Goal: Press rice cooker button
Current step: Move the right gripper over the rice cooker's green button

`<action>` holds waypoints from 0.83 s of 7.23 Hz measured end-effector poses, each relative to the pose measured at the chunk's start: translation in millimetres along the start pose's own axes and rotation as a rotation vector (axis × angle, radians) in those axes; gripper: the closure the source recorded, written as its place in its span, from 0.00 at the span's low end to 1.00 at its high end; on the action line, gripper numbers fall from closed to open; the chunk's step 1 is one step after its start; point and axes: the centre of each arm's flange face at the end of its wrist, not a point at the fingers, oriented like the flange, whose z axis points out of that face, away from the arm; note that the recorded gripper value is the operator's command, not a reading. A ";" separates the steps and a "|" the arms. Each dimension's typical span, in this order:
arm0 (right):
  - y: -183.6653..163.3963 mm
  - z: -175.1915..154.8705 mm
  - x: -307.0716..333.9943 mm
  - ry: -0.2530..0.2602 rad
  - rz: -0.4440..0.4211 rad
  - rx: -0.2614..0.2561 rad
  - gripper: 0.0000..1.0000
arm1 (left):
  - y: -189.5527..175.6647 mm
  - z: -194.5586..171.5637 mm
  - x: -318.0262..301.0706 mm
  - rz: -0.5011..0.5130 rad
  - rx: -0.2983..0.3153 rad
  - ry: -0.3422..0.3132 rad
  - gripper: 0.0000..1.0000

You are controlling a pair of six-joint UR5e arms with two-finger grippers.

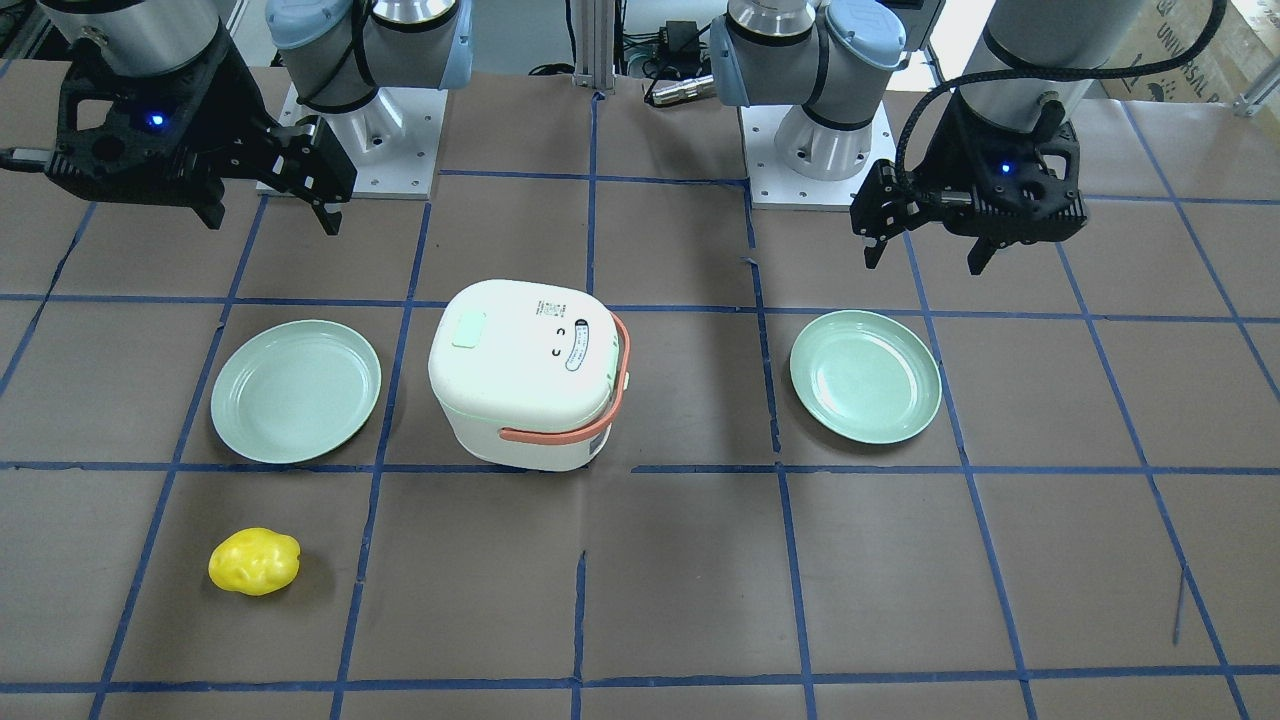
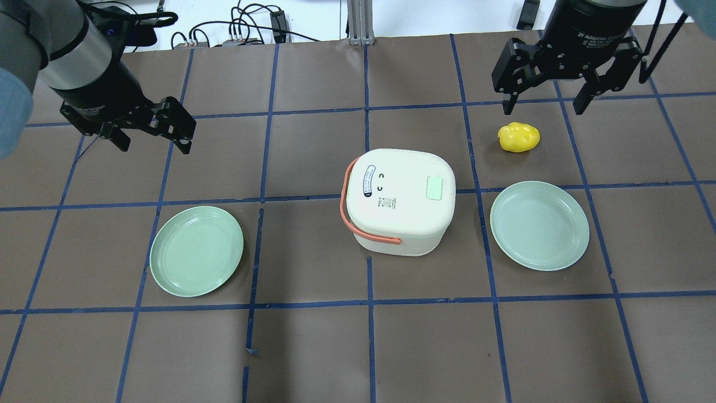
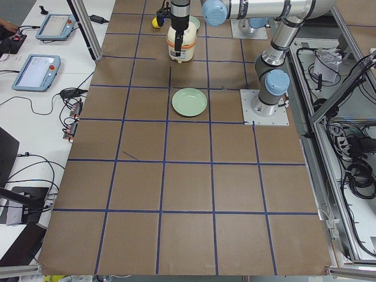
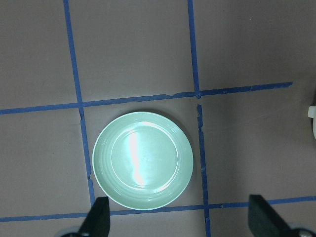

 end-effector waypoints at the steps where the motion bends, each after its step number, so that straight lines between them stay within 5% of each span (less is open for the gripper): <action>1: 3.0 4.2 -0.4 -0.003 0.004 -0.008 0.00 | 0.0 0.0 0.0 0.000 0.000 0.000 0.00; 3: 5.2 12.8 -0.5 -0.002 0.015 -0.029 0.01 | 0.0 0.0 0.0 0.000 0.000 0.000 0.00; 4: 5.8 13.2 -0.5 -0.001 0.017 -0.030 0.13 | -0.1 0.1 0.0 0.000 0.000 0.000 0.00; 5: 6.2 12.6 -0.9 -0.004 0.020 -0.028 0.40 | -0.1 0.2 -0.1 0.000 0.000 0.000 0.00; 6: 6.7 12.5 -2.1 -0.008 0.031 -0.028 0.79 | -0.1 0.2 -0.2 0.000 0.000 0.000 0.00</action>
